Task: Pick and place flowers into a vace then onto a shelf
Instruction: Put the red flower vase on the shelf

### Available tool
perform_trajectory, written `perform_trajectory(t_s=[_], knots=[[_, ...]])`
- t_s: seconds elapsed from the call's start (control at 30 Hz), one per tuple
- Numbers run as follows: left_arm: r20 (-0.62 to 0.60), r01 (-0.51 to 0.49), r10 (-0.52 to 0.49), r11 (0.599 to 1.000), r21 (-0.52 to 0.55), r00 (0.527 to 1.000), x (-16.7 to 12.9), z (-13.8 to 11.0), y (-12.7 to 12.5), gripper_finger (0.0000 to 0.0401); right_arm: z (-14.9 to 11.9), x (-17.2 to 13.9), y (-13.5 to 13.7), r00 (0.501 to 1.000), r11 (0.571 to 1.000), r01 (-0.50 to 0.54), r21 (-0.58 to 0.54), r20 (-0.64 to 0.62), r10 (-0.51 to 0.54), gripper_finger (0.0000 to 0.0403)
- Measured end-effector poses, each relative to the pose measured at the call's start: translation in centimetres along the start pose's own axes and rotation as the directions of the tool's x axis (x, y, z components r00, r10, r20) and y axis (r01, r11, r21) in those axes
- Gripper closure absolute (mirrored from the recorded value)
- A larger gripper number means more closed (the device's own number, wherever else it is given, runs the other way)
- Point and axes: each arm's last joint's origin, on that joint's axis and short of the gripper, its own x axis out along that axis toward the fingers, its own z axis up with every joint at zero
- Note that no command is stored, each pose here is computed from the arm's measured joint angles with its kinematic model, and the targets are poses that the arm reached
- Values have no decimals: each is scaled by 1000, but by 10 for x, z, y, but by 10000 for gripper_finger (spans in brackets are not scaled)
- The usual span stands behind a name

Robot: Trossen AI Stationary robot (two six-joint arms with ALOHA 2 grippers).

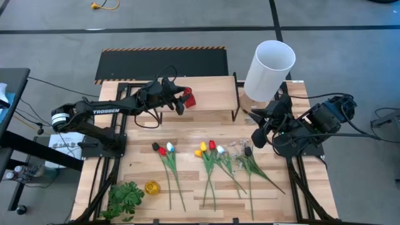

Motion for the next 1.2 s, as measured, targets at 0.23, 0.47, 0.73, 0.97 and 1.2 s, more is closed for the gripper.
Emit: perform_trajectory(t_s=[0.23, 0.47, 0.73, 0.97, 1.2], knots=[[2, -1, 1, 1000, 1, 1000, 0, 0, 0, 279, 0, 0, 0, 1000, 1000, 1, -1, 0, -1, 342], [2, -1, 1, 1000, 1, 1000, -1, 1, 0, 270, 0, 0, 0, 1000, 1000, 0, -1, 0, 0, 342], [35, 29, -33, 996, 86, 999, -19, 14, 0, 280, 0, 0, 0, 1000, 1000, 0, -1, -1, 0, 342], [-27, 64, -60, 979, 196, 998, -37, 17, 22, 273, 0, 0, 0, 1000, 1000, -2, -8, -3, 2, 342], [13, 152, -157, 972, 178, 988, -48, 25, 53, 281, -2, -4, 3, 1000, 999, -25, -20, -2, 25, 342]])
